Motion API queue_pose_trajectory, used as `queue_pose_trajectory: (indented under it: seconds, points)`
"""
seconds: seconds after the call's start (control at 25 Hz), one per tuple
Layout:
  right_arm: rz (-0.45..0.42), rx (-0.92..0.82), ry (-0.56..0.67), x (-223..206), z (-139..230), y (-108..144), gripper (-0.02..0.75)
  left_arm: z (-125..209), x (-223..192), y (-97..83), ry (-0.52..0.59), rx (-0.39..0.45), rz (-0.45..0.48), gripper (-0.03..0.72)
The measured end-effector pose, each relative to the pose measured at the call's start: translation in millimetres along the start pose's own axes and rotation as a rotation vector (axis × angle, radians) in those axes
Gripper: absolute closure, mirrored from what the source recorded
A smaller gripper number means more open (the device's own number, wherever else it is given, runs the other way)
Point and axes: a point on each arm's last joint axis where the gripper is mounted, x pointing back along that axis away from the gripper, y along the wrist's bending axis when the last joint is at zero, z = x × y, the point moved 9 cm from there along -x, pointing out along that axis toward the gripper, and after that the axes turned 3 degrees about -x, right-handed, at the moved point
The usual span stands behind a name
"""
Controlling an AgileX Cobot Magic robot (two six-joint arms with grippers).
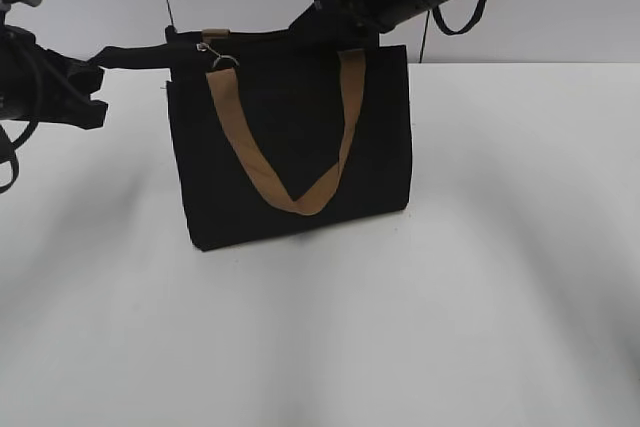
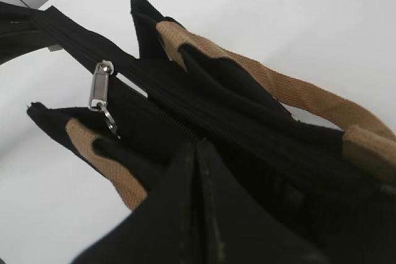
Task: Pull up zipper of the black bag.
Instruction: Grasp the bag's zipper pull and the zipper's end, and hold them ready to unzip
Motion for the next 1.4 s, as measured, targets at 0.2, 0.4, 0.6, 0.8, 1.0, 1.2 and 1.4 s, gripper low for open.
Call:
queue_pose_trajectory:
  seconds: [0.2, 0.4, 0.6, 0.8, 1.0, 1.2, 1.4]
  points:
    - [-0.053, -0.012, -0.003, 0, -1, 10, 0.753, -1, 0, -0.1, -0.005, 0.0, 0.001, 0.685]
    - [-0.112, 0.088, -0.025, -5, -6, 30, 0.689, -15, 1, -0.5, -0.083, 0.031, 0.004, 0.685]
    - [-0.142, 0.183, -0.024, -12, -6, 47, 0.56, -38, 4, 3.5, -0.211, 0.119, -0.007, 0.685]
    - [-0.149, 0.24, -0.019, -18, -3, 54, 0.506, -55, 9, 4.1, -0.311, 0.202, 0.009, 0.685]
    - [-0.143, 0.243, -0.003, -34, 5, 56, 0.455, -60, 10, 3.9, -0.338, 0.246, 0.02, 0.685]
    - [-0.124, 0.248, -0.003, -43, 7, 57, 0.419, -60, 10, 3.8, -0.339, 0.254, 0.022, 0.685]
    - [-0.091, 0.224, -0.018, -44, 4, 51, 0.34, -60, 10, 2.2, -0.339, 0.25, 0.027, 0.685]
